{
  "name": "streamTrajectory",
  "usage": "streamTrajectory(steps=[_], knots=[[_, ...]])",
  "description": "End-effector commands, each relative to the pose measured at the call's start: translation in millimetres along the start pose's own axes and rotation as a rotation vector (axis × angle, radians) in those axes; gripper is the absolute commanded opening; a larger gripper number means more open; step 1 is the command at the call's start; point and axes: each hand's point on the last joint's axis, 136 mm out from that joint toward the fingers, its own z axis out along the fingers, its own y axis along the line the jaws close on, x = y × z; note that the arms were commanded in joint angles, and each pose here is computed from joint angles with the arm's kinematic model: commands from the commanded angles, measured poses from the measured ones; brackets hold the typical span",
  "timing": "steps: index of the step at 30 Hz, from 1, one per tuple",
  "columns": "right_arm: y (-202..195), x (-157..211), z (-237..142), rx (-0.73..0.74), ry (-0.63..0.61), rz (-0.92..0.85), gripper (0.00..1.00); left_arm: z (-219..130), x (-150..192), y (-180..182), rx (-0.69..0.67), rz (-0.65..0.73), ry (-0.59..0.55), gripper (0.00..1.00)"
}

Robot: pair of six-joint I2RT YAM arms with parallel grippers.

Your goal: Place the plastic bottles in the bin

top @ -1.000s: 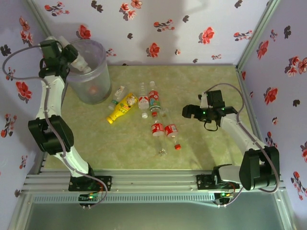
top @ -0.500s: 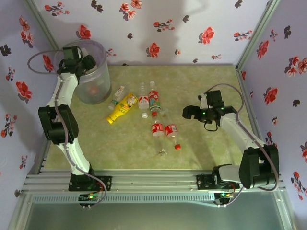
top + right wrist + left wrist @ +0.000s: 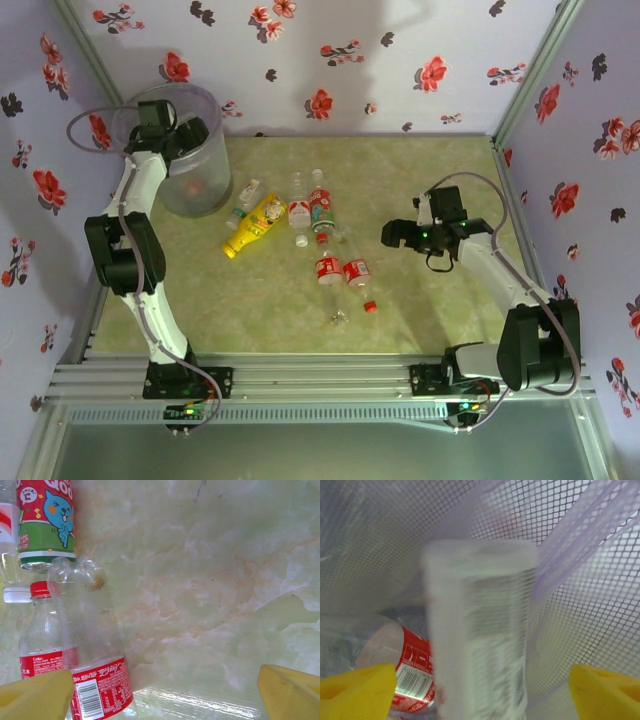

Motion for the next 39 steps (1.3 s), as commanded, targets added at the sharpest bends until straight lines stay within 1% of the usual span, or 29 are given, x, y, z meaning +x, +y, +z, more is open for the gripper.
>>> streamTrajectory(steps=[1,4,8,12,15,19,25,29,30,31,33,36,38,39], knots=[[-4,-1,-4,0.025,-0.004,-0.018,0.95,-2,-2,-3,-0.011,0.019,0.014,0.96],[-4,-2,-4,0.027,-0.006,-0.019,0.95,-9,-10,-7,-0.006,0.027,0.000,1.00],[-4,-3,-5,0.028,-0.005,-0.014,0.95,-25,-26,-13,0.004,0.043,-0.031,1.00],[-3,-1,-6,0.035,0.000,-0.003,0.95,-51,-47,-22,0.018,0.067,-0.078,1.00],[-2,5,-3,0.083,0.027,-0.014,0.93,-75,-62,-29,0.028,0.088,-0.116,1.00],[16,20,2,0.140,0.068,-0.079,0.89,-105,-76,-34,0.034,0.106,-0.166,1.00],[52,53,17,0.144,0.141,-0.157,0.79,-154,-89,-45,0.075,0.092,-0.241,1.00],[65,69,31,0.132,0.182,-0.187,0.74,-184,-77,-57,0.136,0.063,-0.280,1.00],[67,72,35,0.112,0.191,-0.180,0.70,-190,-69,-62,0.156,0.062,-0.282,1.00],[71,73,38,0.094,0.194,-0.170,0.67,-194,-59,-67,0.174,0.063,-0.276,1.00],[72,74,44,0.086,0.193,-0.161,0.65,-198,-39,-77,0.212,0.060,-0.256,1.00],[68,76,50,0.109,0.212,-0.168,0.62,-198,-2,-94,0.273,0.060,-0.197,1.00],[70,77,53,0.109,0.225,-0.174,0.63,-197,22,-102,0.300,0.050,-0.156,1.00],[71,79,56,0.107,0.228,-0.176,0.65,-195,36,-106,0.323,0.040,-0.137,1.00]])
